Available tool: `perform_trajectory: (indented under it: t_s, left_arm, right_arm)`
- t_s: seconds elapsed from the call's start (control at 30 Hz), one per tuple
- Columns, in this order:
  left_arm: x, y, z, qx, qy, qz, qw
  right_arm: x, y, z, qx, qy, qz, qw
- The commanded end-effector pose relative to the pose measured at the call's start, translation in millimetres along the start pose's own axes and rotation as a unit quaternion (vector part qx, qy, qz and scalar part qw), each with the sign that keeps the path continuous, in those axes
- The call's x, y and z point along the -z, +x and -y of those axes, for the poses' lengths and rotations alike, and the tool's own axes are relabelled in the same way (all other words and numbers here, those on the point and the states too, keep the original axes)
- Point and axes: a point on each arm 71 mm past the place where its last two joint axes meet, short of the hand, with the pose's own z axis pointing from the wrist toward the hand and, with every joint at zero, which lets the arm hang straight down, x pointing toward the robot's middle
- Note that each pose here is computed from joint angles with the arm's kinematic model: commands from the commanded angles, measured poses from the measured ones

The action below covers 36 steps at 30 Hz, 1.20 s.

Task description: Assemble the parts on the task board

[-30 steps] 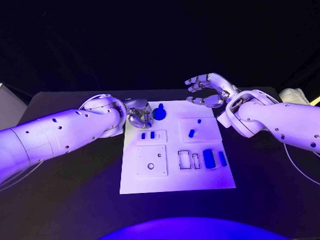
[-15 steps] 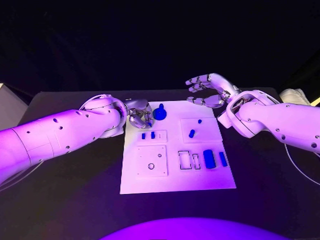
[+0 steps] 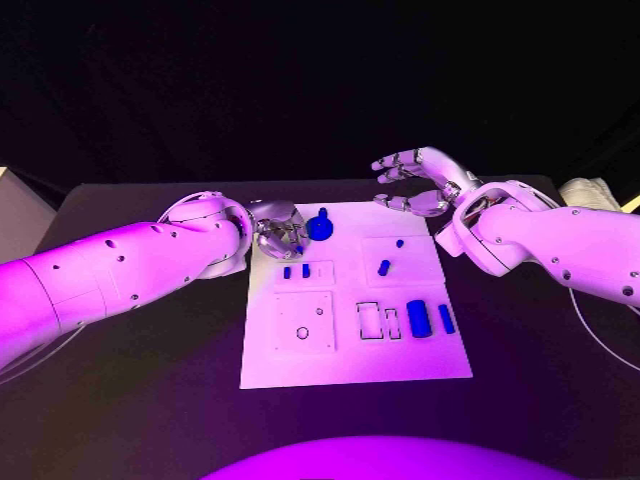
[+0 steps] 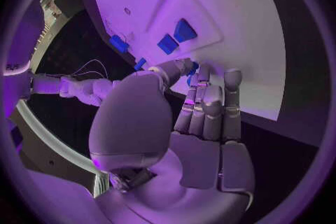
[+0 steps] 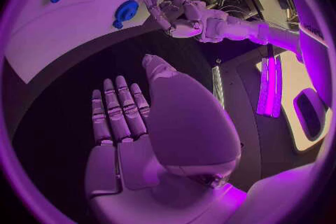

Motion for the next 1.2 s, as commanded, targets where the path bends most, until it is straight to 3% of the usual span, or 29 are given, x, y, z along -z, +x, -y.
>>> perform_trajectory:
  t_s: [0.03,0.57,0.83,0.9,1.03,1.1,1.2]
  left_arm:
    - [0.6,0.7,-0.9,-0.002,0.000,0.008,1.000]
    - [5.6,-0.8,-7.2,-0.002,-0.008,0.014,1.000]
    - [16.5,-9.0,-18.0,0.005,-0.015,0.033,0.999]
    - [21.6,-13.9,-22.3,0.024,-0.012,0.048,0.999]
    - [35.8,-26.1,-33.2,0.115,0.005,0.084,0.990]
    - [44.4,-31.2,-39.1,0.179,0.016,0.098,0.979]
    - [58.2,-36.7,-46.4,0.283,0.040,0.110,0.952]
  right_arm:
    - [0.1,0.0,-0.7,0.002,-0.005,0.001,1.000]
    - [0.7,-1.7,2.0,0.006,0.001,0.001,1.000]
    - [2.9,-4.7,10.1,0.028,0.013,-0.016,0.999]
    - [3.8,-5.1,13.3,0.041,0.018,-0.029,0.999]
    - [6.5,-3.7,19.7,0.085,0.030,-0.067,0.994]
    - [8.2,-2.5,22.5,0.115,0.037,-0.088,0.989]
    - [11.2,-2.1,27.0,0.165,0.047,-0.112,0.979]
